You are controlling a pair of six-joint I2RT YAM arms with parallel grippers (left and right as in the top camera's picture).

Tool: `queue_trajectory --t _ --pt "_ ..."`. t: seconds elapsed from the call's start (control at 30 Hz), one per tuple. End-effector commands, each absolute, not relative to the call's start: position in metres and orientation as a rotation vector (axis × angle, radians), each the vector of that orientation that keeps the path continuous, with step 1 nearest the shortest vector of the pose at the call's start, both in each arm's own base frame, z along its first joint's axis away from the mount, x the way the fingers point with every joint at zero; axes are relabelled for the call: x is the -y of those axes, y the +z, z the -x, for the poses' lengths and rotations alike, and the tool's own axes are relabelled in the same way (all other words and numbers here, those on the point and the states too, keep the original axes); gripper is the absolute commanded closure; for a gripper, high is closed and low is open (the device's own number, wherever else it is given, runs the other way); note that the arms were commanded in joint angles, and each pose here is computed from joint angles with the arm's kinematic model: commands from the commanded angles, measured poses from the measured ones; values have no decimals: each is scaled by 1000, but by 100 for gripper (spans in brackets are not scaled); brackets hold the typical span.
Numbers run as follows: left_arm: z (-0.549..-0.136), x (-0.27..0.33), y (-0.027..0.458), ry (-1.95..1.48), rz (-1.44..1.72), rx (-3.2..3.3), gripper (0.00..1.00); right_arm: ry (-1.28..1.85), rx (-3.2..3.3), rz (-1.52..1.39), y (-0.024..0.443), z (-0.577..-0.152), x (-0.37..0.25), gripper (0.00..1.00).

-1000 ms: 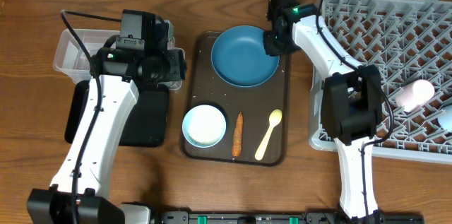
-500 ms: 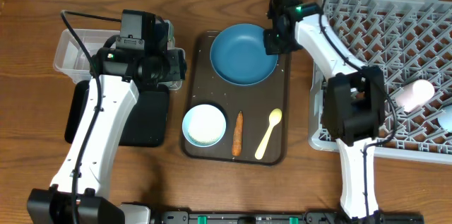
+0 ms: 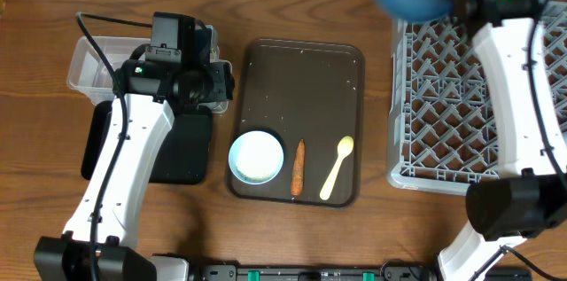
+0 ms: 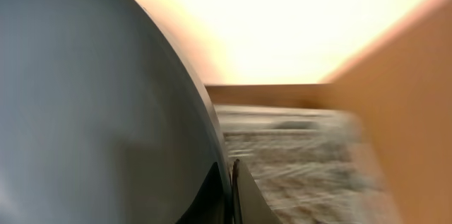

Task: Sort waste into correct bins and load items into the dishwasher rack
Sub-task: 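Lift the blue bowl with the right gripper over the dish rack, then lower the blue bowl into the rack and open the right gripper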

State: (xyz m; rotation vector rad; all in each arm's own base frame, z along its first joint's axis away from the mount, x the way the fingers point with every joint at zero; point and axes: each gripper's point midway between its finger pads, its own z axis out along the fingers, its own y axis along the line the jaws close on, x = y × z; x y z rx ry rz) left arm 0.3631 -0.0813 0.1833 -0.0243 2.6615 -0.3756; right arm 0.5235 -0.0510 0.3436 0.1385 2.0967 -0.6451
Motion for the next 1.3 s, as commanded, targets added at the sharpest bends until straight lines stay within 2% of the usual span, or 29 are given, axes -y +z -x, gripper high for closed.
queue_trajectory --t 0.0,0.4,0.73,0.93,1.03,1.27 --pt "-363 80 182 -362 19 -2664 47 -1151 -2015 -357 357 -492 125 99" --pt "-362 80 182 -362 19 -2665 47 -1374 -1898 -696 375 -444 238 99" --pt "-362 80 182 -362 20 -2665 47 -1486 -1946 -773 351 -426 295 99" --pt "-362 80 182 -363 25 -2665 47 -1550 -2038 -671 326 -439 320 99" --pt "-363 80 182 -363 25 -2665 47 -1620 -2012 -620 332 -449 326 99" --pt "-363 80 182 -366 35 -2665 47 -1754 -1968 -237 358 -499 316 99"
